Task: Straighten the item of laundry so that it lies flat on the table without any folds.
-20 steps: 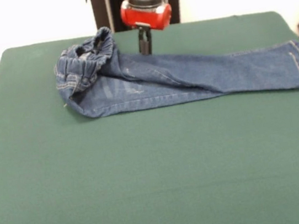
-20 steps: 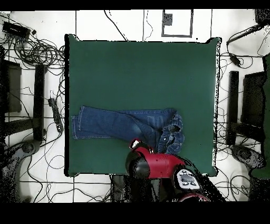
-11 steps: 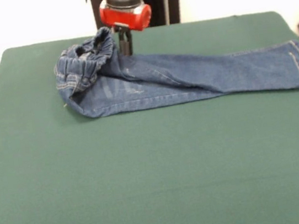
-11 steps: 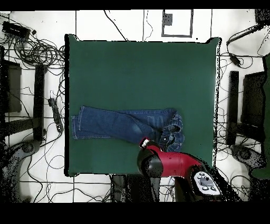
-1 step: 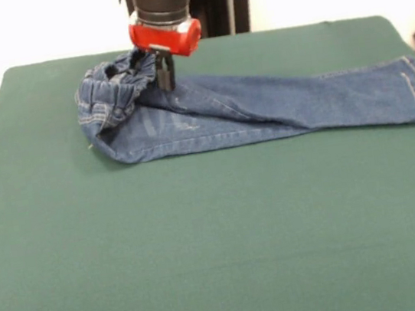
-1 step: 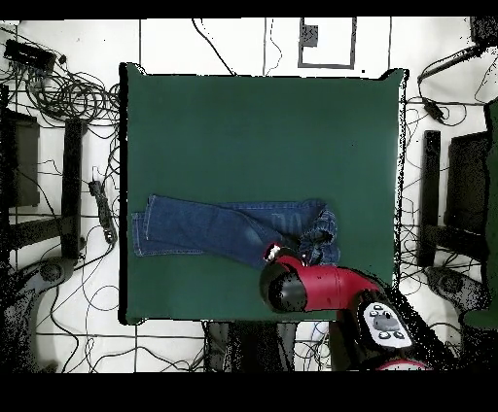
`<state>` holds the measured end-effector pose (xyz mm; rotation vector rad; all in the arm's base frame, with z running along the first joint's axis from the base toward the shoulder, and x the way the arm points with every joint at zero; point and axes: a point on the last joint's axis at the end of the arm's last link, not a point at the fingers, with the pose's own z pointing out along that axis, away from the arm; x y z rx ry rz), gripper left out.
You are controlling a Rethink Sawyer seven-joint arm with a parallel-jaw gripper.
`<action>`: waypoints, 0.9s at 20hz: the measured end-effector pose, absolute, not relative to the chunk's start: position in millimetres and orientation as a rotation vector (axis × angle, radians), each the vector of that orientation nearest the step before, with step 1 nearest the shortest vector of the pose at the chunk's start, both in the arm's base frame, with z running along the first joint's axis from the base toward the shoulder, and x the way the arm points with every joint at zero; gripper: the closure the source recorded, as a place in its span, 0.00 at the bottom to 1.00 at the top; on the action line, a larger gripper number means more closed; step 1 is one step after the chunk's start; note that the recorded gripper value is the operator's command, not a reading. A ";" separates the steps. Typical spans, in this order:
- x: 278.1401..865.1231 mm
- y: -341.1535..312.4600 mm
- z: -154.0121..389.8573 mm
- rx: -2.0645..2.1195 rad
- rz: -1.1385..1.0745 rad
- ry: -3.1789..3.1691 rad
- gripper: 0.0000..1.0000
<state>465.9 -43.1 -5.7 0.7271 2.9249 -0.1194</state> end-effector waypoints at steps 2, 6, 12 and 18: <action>469.0 -45.3 -5.3 0.713 -0.121 2.922 1.00; 474.0 -53.7 -3.2 0.697 -0.107 2.913 1.00; 479.1 -77.3 4.0 0.721 -0.075 2.892 1.00; 476.1 -101.0 15.8 0.751 -0.078 2.896 1.00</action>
